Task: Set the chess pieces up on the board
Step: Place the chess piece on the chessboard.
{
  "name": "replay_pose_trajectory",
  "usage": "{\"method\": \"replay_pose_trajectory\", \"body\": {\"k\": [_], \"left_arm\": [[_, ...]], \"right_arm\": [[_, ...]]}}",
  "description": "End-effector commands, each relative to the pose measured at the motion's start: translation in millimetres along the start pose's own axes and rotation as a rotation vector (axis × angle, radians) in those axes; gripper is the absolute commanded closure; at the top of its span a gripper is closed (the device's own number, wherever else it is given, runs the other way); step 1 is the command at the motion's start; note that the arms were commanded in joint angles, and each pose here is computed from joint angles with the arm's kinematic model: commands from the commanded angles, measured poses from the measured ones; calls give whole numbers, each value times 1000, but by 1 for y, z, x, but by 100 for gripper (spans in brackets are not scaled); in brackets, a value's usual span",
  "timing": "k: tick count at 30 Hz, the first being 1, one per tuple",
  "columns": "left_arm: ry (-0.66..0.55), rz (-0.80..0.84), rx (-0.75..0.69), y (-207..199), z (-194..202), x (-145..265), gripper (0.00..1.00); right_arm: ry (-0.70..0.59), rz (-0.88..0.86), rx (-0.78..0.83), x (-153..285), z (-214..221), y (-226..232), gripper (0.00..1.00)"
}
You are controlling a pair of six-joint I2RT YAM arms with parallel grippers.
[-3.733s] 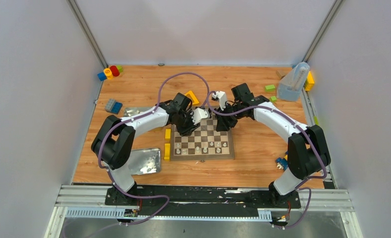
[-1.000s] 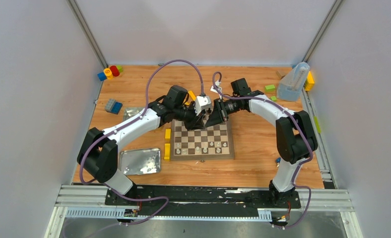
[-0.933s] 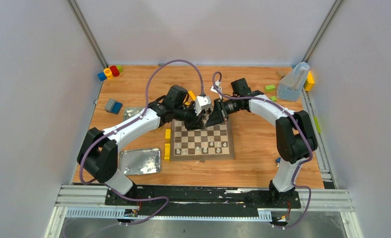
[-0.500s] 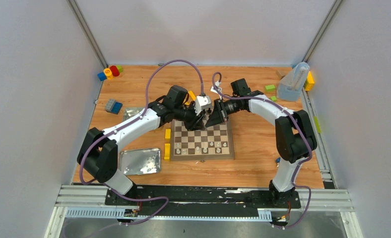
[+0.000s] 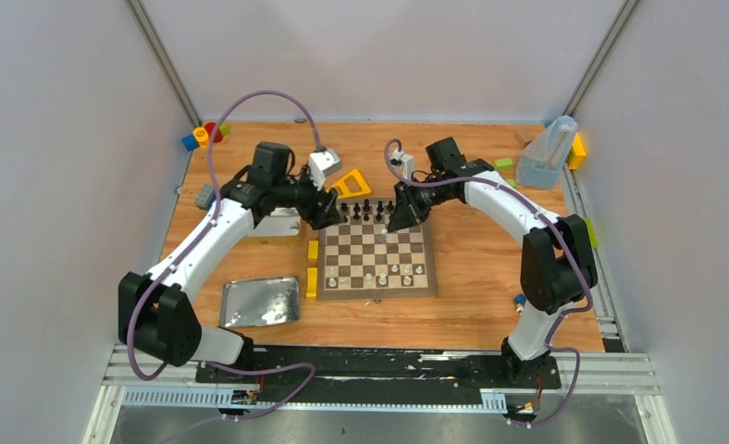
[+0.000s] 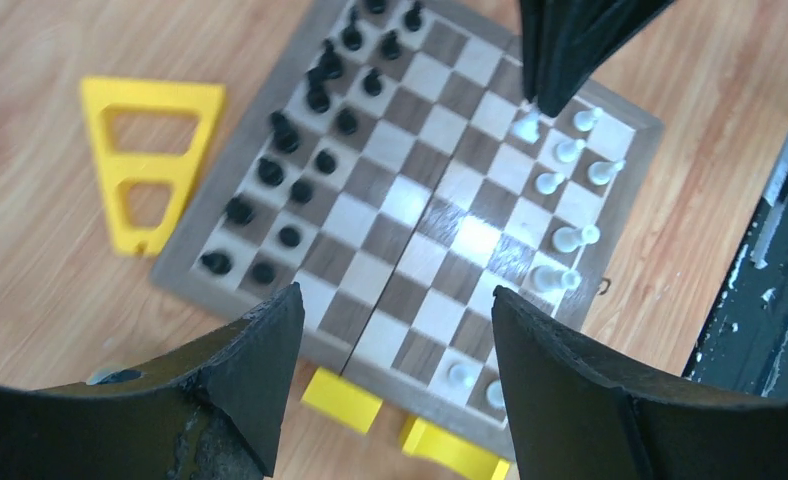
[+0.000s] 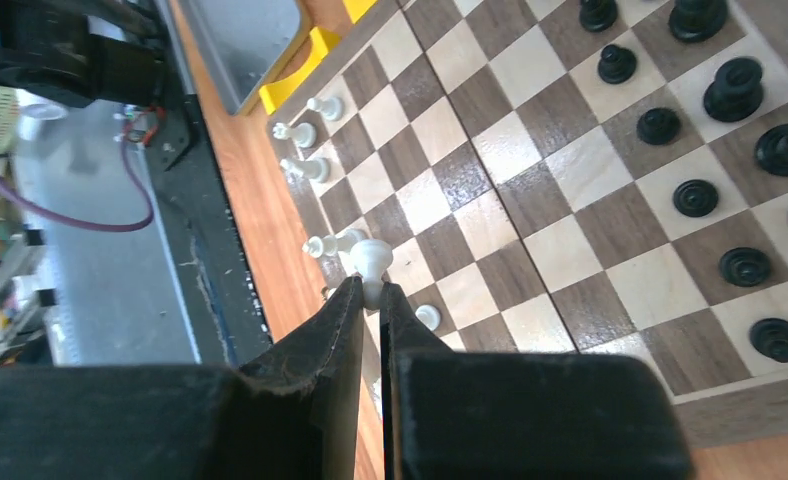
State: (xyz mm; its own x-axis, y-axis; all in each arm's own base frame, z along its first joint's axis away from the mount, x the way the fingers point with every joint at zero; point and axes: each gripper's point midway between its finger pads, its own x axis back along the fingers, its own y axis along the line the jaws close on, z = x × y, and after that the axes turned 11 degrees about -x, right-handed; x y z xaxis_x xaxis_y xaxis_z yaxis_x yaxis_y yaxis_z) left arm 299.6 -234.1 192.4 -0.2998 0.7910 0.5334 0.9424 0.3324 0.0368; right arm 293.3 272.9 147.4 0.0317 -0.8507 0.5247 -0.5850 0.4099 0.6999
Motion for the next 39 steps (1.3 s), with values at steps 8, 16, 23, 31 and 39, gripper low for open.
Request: {"method": "replay_pose_trajectory", "body": {"k": [8, 16, 23, 31, 39], "left_arm": [[25, -241, 183, 42, 28, 97, 22], [29, -384, 341, 67, 58, 146, 20], [3, -401, 350, 66, 58, 156, 20], [1, -412, 345, 67, 58, 157, 19], [5, -416, 344, 67, 60, 157, 19]], "right_arm": [[189, 376, 329, -17, 5, 10, 99], [387, 508, 440, -42, 27, 8, 98], [491, 569, 445, -52, 40, -6, 98], [531, 566, 439, -58, 51, -9, 98], [568, 561, 437, -63, 64, -11, 97]]}}
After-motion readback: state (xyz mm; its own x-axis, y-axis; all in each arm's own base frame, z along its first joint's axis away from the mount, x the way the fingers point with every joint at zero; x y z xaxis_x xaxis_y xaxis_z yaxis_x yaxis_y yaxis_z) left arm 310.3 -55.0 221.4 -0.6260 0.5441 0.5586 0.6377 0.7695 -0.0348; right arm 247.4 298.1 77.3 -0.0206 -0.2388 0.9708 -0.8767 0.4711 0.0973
